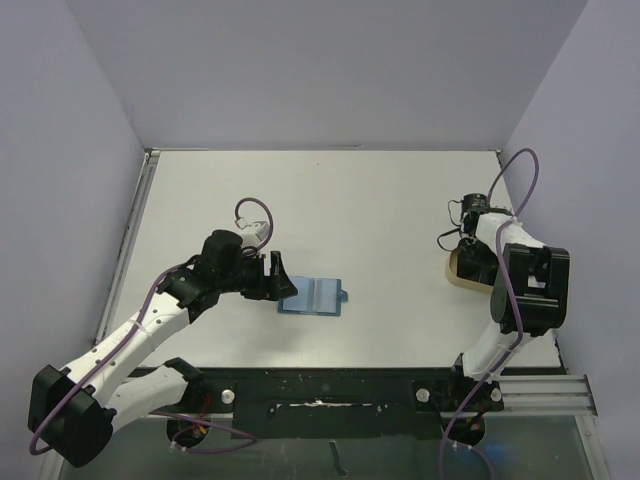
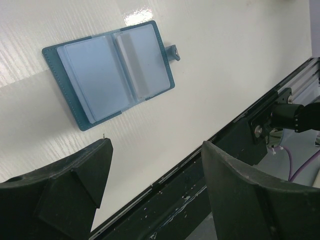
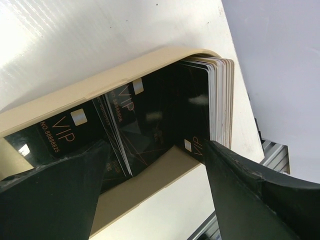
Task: Put the credit cards into the card holder
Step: Adjust the credit card in the storage box.
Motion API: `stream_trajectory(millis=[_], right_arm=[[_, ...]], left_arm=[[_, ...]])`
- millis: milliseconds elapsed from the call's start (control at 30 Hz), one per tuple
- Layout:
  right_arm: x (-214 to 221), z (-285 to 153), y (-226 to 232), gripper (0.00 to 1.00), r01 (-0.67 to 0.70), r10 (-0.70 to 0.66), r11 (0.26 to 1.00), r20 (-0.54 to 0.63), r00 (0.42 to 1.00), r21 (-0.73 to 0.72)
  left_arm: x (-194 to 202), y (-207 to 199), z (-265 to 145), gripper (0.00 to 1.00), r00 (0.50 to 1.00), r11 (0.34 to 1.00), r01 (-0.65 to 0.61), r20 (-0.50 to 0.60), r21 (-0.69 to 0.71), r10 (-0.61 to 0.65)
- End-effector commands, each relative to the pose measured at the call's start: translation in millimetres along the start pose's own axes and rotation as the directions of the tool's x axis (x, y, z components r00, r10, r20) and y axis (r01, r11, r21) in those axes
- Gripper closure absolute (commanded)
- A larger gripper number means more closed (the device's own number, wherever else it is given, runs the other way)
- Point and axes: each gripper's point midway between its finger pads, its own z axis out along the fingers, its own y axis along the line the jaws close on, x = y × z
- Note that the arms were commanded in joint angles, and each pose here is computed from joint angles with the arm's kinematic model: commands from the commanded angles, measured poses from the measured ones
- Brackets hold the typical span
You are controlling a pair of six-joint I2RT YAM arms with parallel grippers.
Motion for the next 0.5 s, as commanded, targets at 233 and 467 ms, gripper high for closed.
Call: stream_trajectory(millis=[233,467], right_arm=[[-11,-1,-15,0.24,-0.010,0.006,0.995,0.036,0.999,0.103],[-17,-9,-21,0.39,-0.027,0.021,0.994,0.063,0.998,0.104]], left_arm=[[-24,-21,-10,0.29,0.996,0.996,-0.049,0.084,0.070,0.043],[-25,-22,-9,0.29,0.996,0.996,-0.050,0.084,0.076,0.043]])
